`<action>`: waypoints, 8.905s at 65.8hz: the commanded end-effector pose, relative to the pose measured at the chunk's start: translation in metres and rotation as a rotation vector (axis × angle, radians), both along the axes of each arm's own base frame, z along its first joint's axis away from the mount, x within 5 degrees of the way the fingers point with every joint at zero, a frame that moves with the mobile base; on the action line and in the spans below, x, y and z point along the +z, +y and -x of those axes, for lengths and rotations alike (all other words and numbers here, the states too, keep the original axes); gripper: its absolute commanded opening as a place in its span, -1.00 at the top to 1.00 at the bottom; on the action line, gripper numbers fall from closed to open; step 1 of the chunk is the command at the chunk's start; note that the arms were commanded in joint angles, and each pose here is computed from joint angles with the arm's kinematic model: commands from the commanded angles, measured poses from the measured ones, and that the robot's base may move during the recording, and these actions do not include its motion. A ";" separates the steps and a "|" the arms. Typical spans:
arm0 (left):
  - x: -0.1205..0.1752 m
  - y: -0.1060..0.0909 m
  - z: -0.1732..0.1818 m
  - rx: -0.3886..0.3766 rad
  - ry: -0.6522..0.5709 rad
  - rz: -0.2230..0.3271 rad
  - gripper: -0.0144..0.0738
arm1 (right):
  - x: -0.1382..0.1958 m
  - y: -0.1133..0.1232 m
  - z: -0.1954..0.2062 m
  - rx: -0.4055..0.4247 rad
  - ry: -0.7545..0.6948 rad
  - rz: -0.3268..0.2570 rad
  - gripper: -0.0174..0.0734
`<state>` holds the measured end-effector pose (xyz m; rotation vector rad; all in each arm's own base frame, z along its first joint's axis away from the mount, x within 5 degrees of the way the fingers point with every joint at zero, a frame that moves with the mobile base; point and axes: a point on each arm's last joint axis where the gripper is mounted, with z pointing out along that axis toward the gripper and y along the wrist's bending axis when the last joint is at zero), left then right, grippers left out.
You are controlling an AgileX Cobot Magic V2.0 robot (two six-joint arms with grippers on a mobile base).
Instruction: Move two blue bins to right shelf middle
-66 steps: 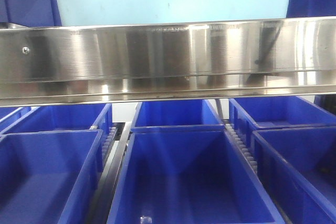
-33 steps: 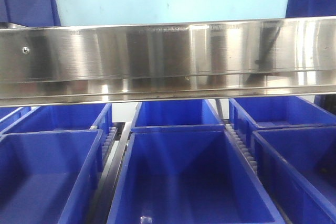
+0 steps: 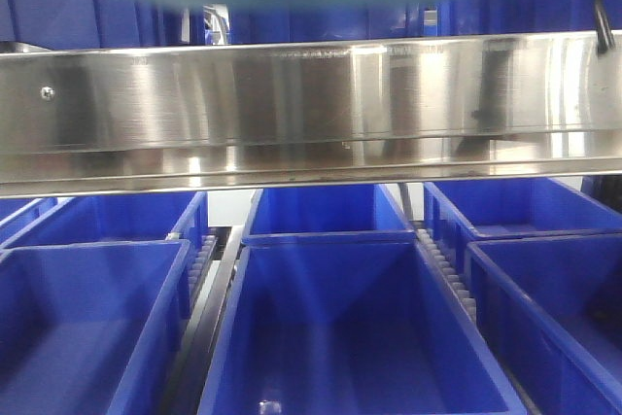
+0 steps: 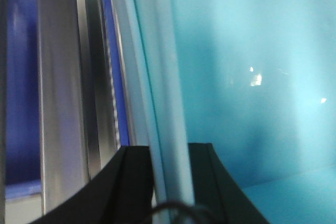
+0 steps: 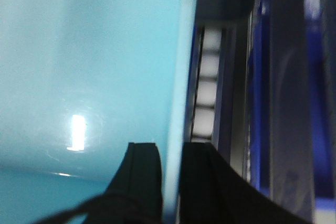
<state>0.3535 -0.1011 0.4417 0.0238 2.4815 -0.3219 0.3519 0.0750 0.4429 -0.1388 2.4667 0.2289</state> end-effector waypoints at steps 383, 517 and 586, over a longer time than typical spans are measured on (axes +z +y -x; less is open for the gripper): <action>0.086 0.013 0.028 0.057 -0.359 0.065 0.92 | 0.091 0.000 0.021 -0.031 -0.418 -0.179 0.98; 0.086 0.013 0.028 0.057 -0.359 0.065 0.92 | 0.091 0.000 0.021 -0.031 -0.418 -0.179 0.98; 0.086 0.013 0.028 0.057 -0.359 0.065 0.92 | 0.091 0.000 0.021 -0.031 -0.418 -0.179 0.98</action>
